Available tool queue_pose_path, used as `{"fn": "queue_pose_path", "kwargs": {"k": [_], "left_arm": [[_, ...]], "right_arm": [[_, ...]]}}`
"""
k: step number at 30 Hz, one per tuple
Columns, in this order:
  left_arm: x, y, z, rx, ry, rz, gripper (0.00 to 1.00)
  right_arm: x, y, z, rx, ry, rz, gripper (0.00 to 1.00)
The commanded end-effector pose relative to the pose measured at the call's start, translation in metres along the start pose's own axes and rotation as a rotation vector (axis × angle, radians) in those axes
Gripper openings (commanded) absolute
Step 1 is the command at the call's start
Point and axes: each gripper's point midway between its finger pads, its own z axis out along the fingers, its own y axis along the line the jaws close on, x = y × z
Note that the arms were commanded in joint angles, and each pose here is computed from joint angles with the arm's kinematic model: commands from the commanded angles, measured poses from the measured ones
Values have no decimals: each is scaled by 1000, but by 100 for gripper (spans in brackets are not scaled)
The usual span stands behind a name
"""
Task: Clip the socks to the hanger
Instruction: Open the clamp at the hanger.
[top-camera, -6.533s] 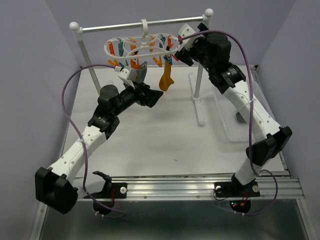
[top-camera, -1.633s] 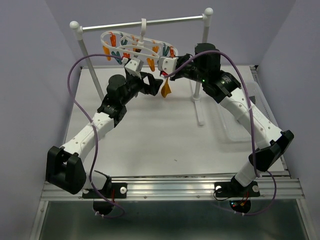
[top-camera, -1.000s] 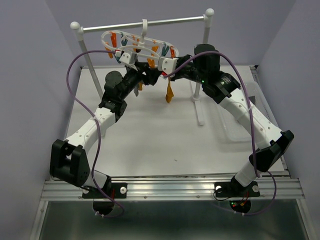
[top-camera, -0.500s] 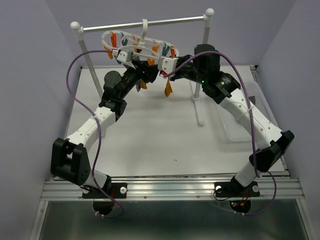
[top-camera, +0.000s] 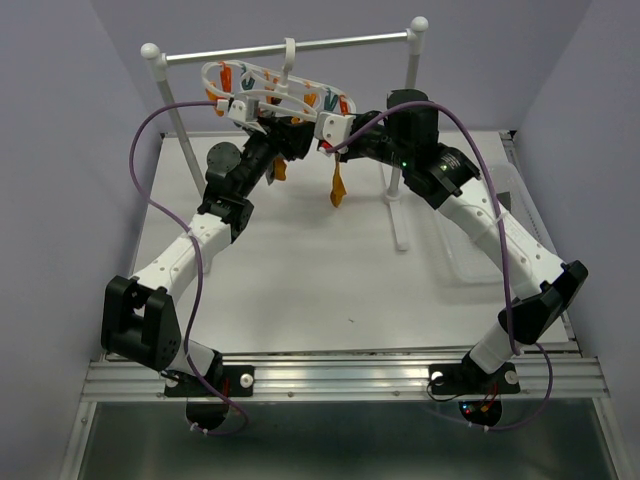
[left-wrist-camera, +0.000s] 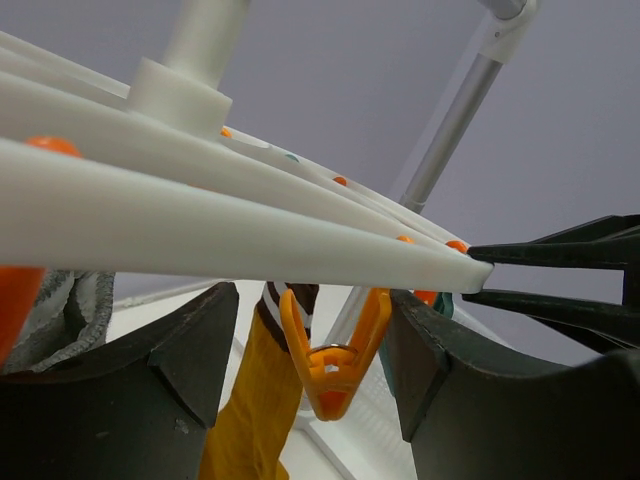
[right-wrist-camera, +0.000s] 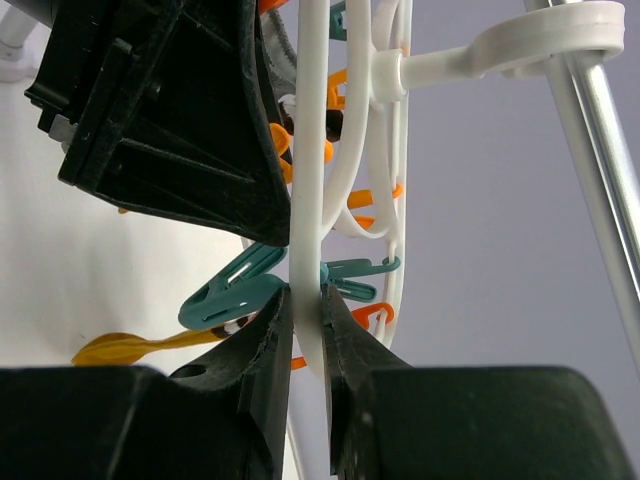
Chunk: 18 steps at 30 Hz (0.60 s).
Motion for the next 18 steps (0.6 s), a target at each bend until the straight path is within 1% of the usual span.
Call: {"fn": "queue_pose_path", "kwargs": {"k": [1, 6, 18], "left_arm": [[-47, -24, 7, 57, -135, 26, 69], [-49, -21, 6, 32, -151, 11, 68], [-54, -27, 9, 48, -159, -2, 65]], "right_arm": [[-20, -29, -12, 101, -43, 18, 7], [-22, -27, -12, 103, -38, 21, 7], [-23, -25, -11, 102, -36, 22, 7]]}}
